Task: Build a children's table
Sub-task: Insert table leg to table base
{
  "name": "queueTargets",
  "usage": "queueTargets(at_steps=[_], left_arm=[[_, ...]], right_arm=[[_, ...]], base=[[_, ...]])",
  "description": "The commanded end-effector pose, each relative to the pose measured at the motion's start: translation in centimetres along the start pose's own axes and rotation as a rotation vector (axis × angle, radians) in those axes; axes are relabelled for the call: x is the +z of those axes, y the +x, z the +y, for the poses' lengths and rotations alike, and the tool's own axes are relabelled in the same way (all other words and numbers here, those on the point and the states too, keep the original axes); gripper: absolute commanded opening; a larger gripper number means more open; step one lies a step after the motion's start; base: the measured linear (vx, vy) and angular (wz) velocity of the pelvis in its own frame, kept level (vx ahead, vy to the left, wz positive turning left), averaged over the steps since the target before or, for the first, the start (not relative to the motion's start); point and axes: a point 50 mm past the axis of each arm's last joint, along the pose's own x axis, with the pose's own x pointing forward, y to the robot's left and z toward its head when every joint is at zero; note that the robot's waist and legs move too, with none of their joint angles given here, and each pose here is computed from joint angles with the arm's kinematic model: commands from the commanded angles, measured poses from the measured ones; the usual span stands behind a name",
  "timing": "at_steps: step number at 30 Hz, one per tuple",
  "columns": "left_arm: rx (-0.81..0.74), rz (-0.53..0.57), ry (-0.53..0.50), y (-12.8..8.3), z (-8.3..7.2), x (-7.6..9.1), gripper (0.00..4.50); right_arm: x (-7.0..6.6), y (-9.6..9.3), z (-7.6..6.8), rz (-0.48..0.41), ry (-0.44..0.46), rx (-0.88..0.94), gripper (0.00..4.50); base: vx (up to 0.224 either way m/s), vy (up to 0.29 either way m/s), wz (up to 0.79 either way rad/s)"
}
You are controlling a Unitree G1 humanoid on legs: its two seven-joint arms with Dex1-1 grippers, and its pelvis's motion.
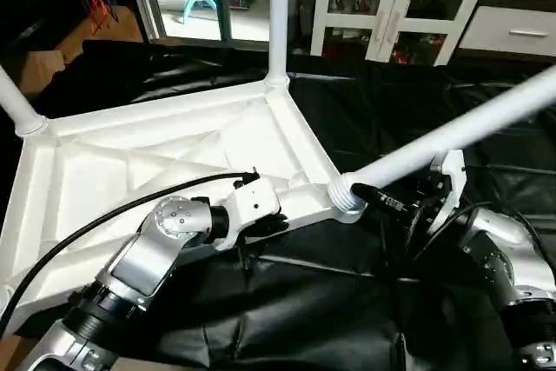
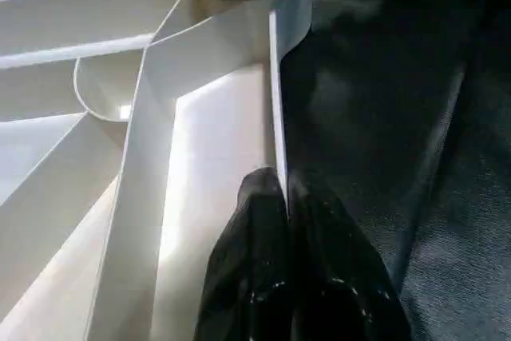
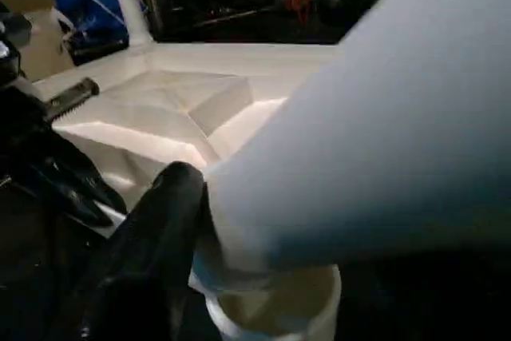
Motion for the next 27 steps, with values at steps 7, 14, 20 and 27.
queueTargets(at_steps=[7,14,20,27], left_arm=[[-0.018,-0.007,0.013,0.1,-0.3,-0.1,0.00],[-0.016,-0.003,0.020,0.0,-0.1,-0.1,0.00],[-0.025,-0.026,0.042,-0.3,0.0,0.0,0.00],[-0.114,-0.041,0.070,-0.6,-0.8,0.0,0.00]], right_arm=[[0.8,0.0,0.1,-0.031,-0.015,0.024,2.38],[1.1,0.2,-0.1,-0.026,-0.036,0.028,2.04],[1.1,-0.1,-0.1,0.091,-0.069,0.125,1.99],[1.0,-1.4,-0.5,0.248,-0.102,0.234,1.98]], base=[[0.000,0.000,0.00],[0.000,0.000,0.00],[0.000,0.000,0.00],[0.000,0.000,0.00]])
